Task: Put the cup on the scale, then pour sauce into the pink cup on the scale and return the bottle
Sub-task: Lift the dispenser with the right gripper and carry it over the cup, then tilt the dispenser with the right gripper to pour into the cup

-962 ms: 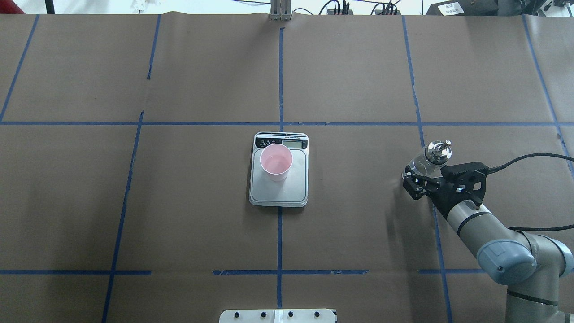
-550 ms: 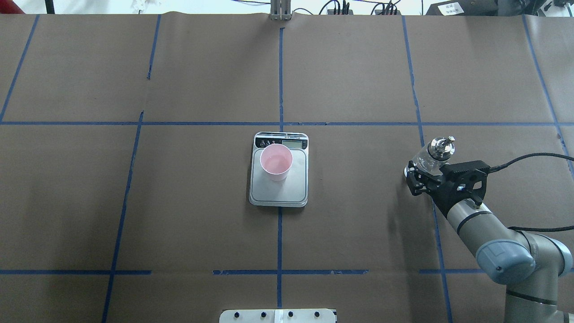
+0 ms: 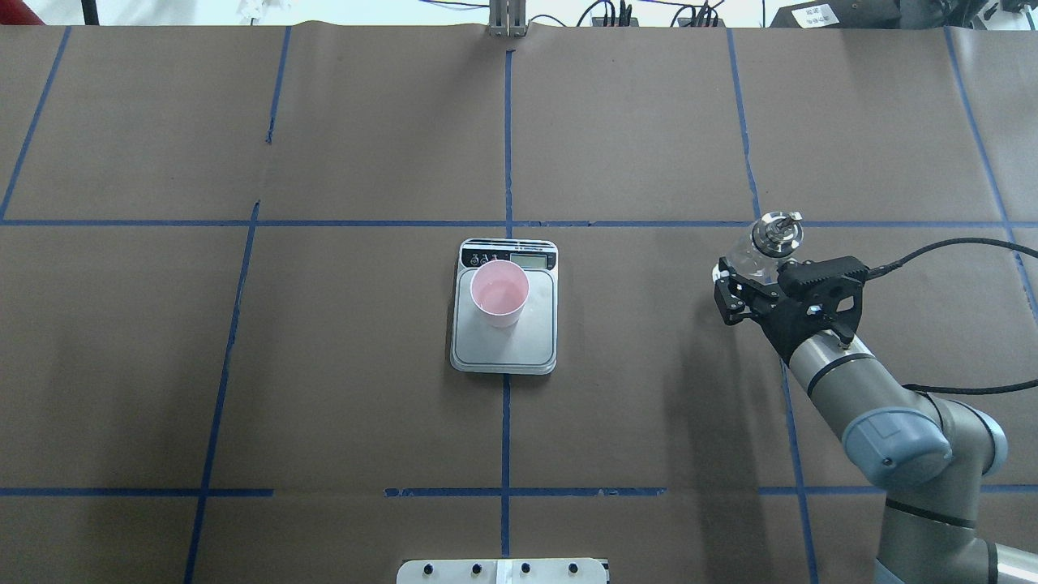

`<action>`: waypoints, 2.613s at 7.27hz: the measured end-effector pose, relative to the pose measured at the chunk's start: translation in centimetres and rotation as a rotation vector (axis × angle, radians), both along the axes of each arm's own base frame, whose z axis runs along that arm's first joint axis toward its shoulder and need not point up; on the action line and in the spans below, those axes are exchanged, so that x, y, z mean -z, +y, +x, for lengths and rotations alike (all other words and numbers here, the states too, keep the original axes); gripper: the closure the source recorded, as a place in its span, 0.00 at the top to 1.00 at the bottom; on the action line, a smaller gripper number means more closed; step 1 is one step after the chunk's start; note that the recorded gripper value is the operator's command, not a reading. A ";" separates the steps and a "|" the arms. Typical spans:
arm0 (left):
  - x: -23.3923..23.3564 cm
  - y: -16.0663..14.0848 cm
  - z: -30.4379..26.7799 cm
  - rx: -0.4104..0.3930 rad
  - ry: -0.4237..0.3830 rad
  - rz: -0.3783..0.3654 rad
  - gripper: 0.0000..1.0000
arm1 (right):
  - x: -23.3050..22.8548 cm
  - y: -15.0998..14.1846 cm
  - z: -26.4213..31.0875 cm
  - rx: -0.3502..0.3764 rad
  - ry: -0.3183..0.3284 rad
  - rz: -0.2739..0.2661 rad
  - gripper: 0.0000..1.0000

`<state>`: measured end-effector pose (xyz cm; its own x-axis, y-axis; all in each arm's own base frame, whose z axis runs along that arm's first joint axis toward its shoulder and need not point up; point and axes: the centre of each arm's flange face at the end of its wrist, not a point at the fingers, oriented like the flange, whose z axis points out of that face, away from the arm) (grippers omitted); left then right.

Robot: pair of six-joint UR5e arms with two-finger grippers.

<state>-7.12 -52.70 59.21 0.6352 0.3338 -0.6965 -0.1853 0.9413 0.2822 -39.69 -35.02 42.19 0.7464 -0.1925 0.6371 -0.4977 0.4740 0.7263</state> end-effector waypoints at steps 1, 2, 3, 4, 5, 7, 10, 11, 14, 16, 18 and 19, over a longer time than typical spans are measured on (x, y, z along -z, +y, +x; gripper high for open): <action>0.0 0.0 0.0 0.000 0.000 0.001 1.00 | 2.7 -0.6 -0.9 0.006 -0.020 0.033 0.00; 0.1 0.0 0.0 0.000 0.000 0.002 1.00 | 5.4 -1.3 -2.2 0.010 -0.040 0.054 0.00; 0.1 0.0 0.0 0.000 0.000 0.003 1.00 | 7.3 -2.0 -3.5 0.012 -0.026 0.055 0.00; 0.1 0.0 0.0 0.000 -0.001 0.004 1.00 | 9.2 -2.6 -5.2 0.015 0.029 0.037 0.00; 0.1 0.0 0.0 0.000 -0.001 0.004 1.00 | 11.2 -3.2 -6.8 0.017 0.105 0.016 0.00; 0.1 0.0 0.0 0.000 -0.001 0.003 1.00 | 12.9 -3.7 -8.6 0.041 0.415 0.067 0.00; 0.0 0.0 0.0 0.000 -0.002 0.003 1.00 | 14.2 -2.6 -11.5 0.049 0.961 0.236 0.00; 0.0 0.0 0.0 0.000 -0.002 0.003 1.00 | 15.5 -2.2 -12.8 0.047 1.072 0.240 0.00; 0.0 0.0 0.0 0.000 -0.002 0.001 1.00 | 16.8 -0.8 -14.7 0.041 1.328 0.287 0.00; -0.1 0.1 0.0 -0.001 -0.002 0.000 1.00 | 15.6 -0.7 -15.7 0.023 1.446 0.315 0.00; -0.4 0.3 0.0 -0.001 -0.001 -0.004 1.00 | 14.3 -1.0 -16.3 0.000 1.571 0.340 0.00; -0.4 0.4 0.0 -0.001 -0.001 -0.005 1.00 | 14.1 -1.1 -16.2 -0.014 1.615 0.350 0.00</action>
